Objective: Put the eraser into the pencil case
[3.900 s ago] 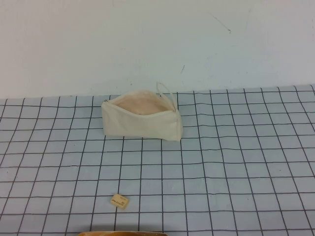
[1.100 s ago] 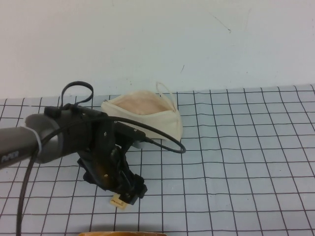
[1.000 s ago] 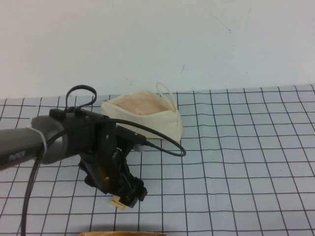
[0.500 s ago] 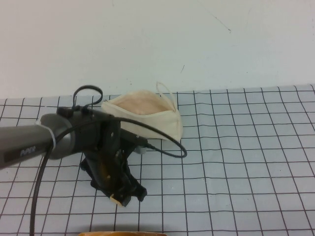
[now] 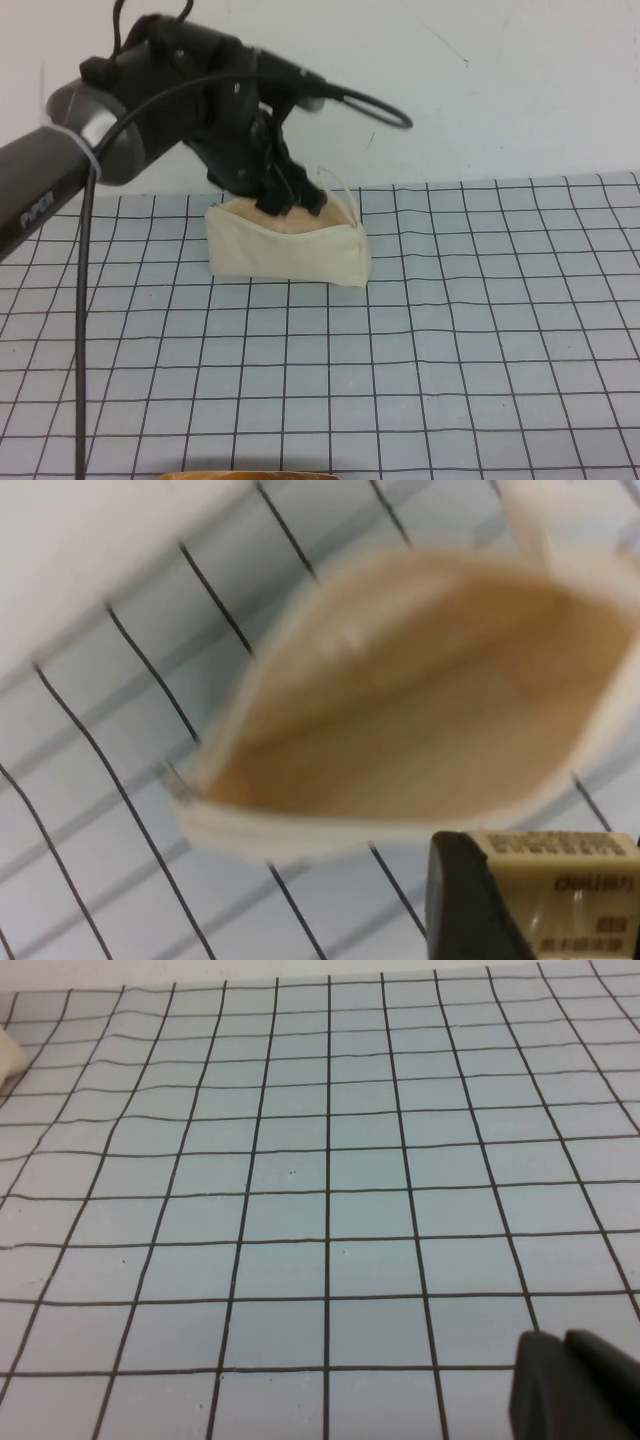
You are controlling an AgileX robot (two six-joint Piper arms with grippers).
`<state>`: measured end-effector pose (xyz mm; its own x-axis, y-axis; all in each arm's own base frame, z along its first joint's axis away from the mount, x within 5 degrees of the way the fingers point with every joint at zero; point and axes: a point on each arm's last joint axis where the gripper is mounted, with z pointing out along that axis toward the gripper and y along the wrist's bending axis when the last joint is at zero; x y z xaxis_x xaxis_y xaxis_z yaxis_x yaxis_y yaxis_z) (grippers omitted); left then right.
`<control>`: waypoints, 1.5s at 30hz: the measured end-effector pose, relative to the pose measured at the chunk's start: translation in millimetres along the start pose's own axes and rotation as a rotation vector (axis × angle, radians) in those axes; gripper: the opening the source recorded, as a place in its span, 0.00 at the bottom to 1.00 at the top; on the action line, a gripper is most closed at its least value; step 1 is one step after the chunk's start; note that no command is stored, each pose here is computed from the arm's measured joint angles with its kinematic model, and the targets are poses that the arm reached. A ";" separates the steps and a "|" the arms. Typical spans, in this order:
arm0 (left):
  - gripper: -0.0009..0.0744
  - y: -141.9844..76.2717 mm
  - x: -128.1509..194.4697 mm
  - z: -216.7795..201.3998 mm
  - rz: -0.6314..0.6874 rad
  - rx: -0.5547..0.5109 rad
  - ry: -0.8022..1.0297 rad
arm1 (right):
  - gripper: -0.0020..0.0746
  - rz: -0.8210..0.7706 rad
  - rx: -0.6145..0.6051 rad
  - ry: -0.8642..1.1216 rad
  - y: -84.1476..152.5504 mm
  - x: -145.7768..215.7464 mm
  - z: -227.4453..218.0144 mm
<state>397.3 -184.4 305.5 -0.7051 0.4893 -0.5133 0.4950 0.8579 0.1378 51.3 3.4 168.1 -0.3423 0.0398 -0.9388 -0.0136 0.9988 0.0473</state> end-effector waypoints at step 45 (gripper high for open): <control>0.01 -2.7 107.3 -146.6 -0.167 0.089 -0.322 | 0.02 0.000 0.000 0.000 0.0 0.0 0.0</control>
<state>245.9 -111.2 374.2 -0.5906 0.2569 -0.7649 0.4387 0.8978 -0.0372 51.3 3.4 168.1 -0.3423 0.0398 -0.9388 -0.0136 0.9988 0.0473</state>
